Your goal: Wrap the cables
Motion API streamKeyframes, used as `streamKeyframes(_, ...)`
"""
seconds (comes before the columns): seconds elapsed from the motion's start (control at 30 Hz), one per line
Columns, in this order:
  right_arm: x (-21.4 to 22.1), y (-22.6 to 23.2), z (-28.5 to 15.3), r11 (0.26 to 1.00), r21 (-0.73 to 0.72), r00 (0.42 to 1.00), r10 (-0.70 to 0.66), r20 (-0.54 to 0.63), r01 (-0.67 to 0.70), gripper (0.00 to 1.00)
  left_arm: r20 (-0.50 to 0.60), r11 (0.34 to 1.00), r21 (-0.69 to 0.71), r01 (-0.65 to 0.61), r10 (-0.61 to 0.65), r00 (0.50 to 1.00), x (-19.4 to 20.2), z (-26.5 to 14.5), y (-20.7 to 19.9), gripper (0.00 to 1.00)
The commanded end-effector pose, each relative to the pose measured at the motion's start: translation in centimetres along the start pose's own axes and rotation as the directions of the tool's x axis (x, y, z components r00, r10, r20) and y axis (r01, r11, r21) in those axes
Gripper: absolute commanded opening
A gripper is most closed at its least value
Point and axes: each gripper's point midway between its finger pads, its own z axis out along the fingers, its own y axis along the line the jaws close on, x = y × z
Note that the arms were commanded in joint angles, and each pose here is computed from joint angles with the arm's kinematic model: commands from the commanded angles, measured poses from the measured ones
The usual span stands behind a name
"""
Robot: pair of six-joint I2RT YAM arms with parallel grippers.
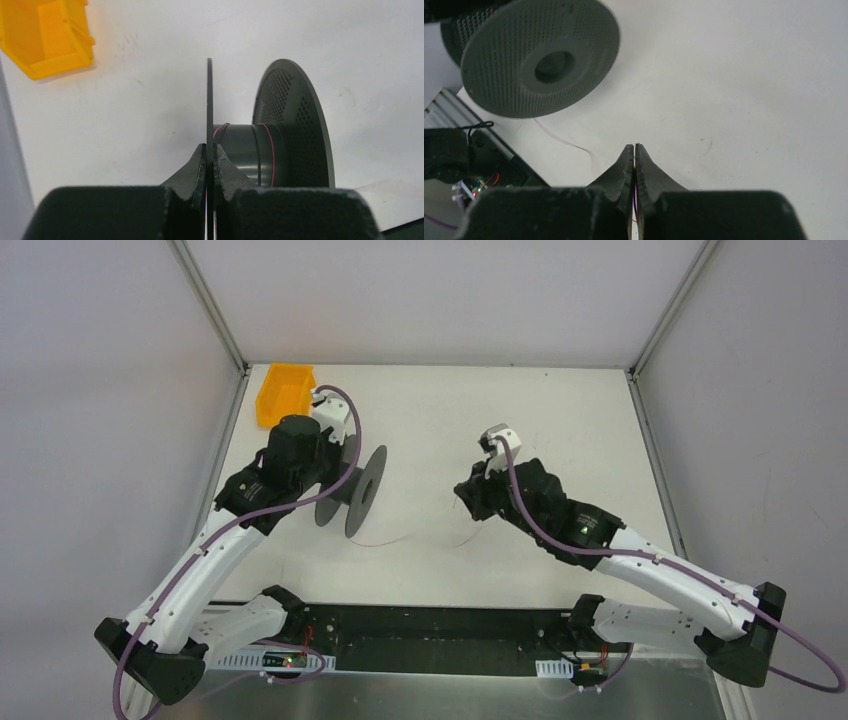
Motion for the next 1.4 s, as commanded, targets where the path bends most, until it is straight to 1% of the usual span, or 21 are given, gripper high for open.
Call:
streamKeyframes(0.0,-2.9,-2.2,-1.5,0.997,0.047,0.998,0.058,0.023,-0.059,0.02,-0.094,0.989,0.067,-0.13,0.136,0.986,2.6,-0.5,-0.5,0.0)
streamKeyframes(0.13,-2.7,-1.8,-1.2,0.996,0.008,0.996,0.091,-0.017,-0.091,0.0,-0.128,0.984,0.097,-0.152,0.164,0.978,3.3,-0.3,-1.1,0.0)
streamKeyframes(0.27,-2.5,-1.1,-0.4,0.994,-0.034,0.995,0.104,-0.005,-0.104,0.0,-0.142,0.983,0.109,-0.149,0.164,0.976,3.4,0.1,-1.5,0.0)
streamKeyframes(0.33,-2.0,-1.8,0.2,0.994,-0.002,0.994,0.107,-0.003,-0.107,0.0,-0.143,0.985,0.093,-0.148,0.16,0.977,3.3,0.1,-1.2,0.0)
streamKeyframes(0.4,-2.5,-2.1,0.1,0.992,0.005,0.992,0.124,0.034,-0.124,0.0,-0.14,0.988,0.056,-0.147,0.153,0.978,3.1,0.1,-0.6,0.0)
streamKeyframes(0.47,-3.7,-1.0,-0.5,0.99,-0.05,0.99,0.132,0.043,-0.13,0.0,-0.136,0.991,0.005,-0.133,0.133,0.982,2.8,0.0,0.1,0.0)
streamKeyframes(0.57,-3.3,1.1,-1.3,0.982,-0.163,0.995,0.094,-0.027,-0.097,0.0,-0.093,0.997,0.04,-0.06,0.063,0.994,1.3,-0.5,-0.4,0.0)
streamKeyframes(0.63,-2.0,0.8,-1.3,0.981,-0.165,0.995,0.092,-0.04,-0.098,0.0,-0.078,0.997,0.06,0.048,-0.043,0.996,0.1,-0.9,-0.6,0.0)
streamKeyframes(0.7,-0.4,0.0,-1.6,0.982,-0.156,0.995,0.101,-0.024,-0.103,0.0,-0.055,0.989,0.049,0.138,-0.135,0.989,-1.2,-1.3,0.2,0.0)
streamKeyframes(0.8,1.9,-0.4,-2.3,0.978,-0.184,0.995,0.101,-0.015,-0.102,0.0,-0.003,0.964,0.041,0.264,-0.264,0.965,-3.5,-2.1,2.1,0.0)
streamKeyframes(0.9,3.2,0.5,-3.5,0.962,-0.252,0.995,0.095,-0.033,-0.1,0.0,0.036,0.931,0.047,0.361,-0.363,0.931,-5.6,-2.6,3.3,0.0)
streamKeyframes(1.03,3.8,2.7,-5.2,0.932,-0.359,0.999,0.038,-0.037,-0.049,0.0,0.071,0.869,0.072,0.49,-0.494,0.866,-7.7,-2.2,4.2,0.0)
streamKeyframes(1.13,5.3,5.7,-6.6,0.875,-0.485,0.997,-0.052,-0.056,0.018,0.0,0.097,0.841,0.065,0.537,-0.541,0.836,-8.1,-1.4,4.6,0.0)
streamKeyframes(1.27,7.0,8.8,-8.4,0.79,-0.611,0.988,-0.123,-0.097,0.038,0.0,0.129,0.804,0.009,0.595,-0.591,0.796,-7.6,-0.4,6.1,0.0)
streamKeyframes(1.37,7.5,10.3,-9.6,0.747,-0.663,0.985,-0.147,-0.093,0.049,0.0,0.157,0.793,-0.07,0.606,-0.591,0.791,-6.8,-0.1,7.8,0.0)
